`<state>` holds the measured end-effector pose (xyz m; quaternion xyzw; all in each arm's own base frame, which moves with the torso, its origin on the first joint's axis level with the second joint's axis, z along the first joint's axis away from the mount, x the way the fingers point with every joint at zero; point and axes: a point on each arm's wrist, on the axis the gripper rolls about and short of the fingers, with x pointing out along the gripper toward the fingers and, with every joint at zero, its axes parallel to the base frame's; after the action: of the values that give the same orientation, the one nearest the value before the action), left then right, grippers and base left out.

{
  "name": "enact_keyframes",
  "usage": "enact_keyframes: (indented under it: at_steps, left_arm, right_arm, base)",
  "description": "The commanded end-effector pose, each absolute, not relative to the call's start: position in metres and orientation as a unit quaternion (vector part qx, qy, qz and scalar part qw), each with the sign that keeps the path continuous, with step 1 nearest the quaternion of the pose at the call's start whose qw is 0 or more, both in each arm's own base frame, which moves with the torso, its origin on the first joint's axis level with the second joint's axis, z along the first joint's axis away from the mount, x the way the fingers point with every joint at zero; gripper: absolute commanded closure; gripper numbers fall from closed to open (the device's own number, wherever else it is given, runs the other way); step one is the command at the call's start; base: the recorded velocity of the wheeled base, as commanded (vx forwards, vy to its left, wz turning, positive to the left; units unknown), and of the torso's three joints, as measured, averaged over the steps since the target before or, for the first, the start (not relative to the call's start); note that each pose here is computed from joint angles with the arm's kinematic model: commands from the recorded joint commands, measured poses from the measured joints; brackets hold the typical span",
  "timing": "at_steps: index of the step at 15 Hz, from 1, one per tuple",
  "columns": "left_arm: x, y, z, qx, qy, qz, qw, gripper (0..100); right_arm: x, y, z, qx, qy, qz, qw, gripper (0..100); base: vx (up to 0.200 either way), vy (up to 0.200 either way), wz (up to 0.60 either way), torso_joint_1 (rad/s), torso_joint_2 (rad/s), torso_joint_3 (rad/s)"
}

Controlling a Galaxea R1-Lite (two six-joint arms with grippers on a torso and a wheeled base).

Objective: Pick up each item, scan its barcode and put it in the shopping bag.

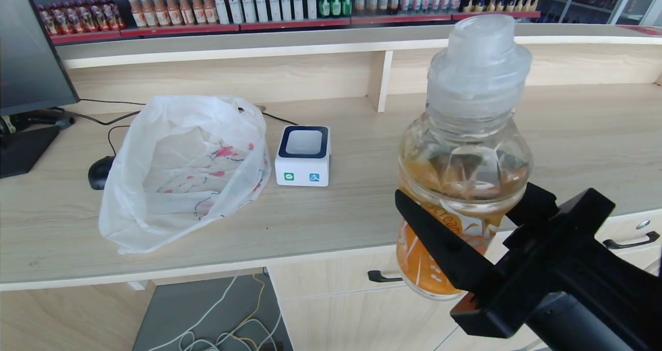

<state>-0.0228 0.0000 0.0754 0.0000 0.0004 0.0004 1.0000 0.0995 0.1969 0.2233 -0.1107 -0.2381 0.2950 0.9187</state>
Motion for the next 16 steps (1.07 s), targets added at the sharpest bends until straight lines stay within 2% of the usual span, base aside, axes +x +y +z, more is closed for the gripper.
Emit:
enact_keyframes:
  at_steps: [1, 8, 12, 16]
  left_arm:
    - [-0.023, 0.0, 0.075, 0.0, 0.0, 0.001, 1.0, 0]
    - [-0.023, 0.0, 0.075, 0.0, 0.0, 0.001, 1.0, 0]
    - [-0.023, 0.0, 0.075, 0.0, 0.001, 0.001, 1.0, 0]
    - [-0.023, 0.0, 0.075, 0.0, 0.0, 0.001, 1.0, 0]
  right_arm:
    - [0.09, 0.202, 0.218, -0.128, -0.24, 0.317, 0.909, 100]
    - [0.077, 0.215, 0.211, -0.23, -0.312, 0.386, 0.837, 100]
    - [0.077, 0.225, 0.194, -0.307, -0.355, 0.428, 0.773, 100]
    - [0.073, 0.221, 0.192, -0.34, -0.379, 0.425, 0.748, 100]
  base:
    - [0.0, 0.0, 0.0, 0.0, 0.0, 0.0]
    - [0.0, 0.0, 0.0, 0.0, 0.0, 0.0]
    - [0.0, 0.0, 0.0, 0.0, 0.0, 0.0]
    - [0.0, 0.0, 0.0, 0.0, 0.0, 0.0]
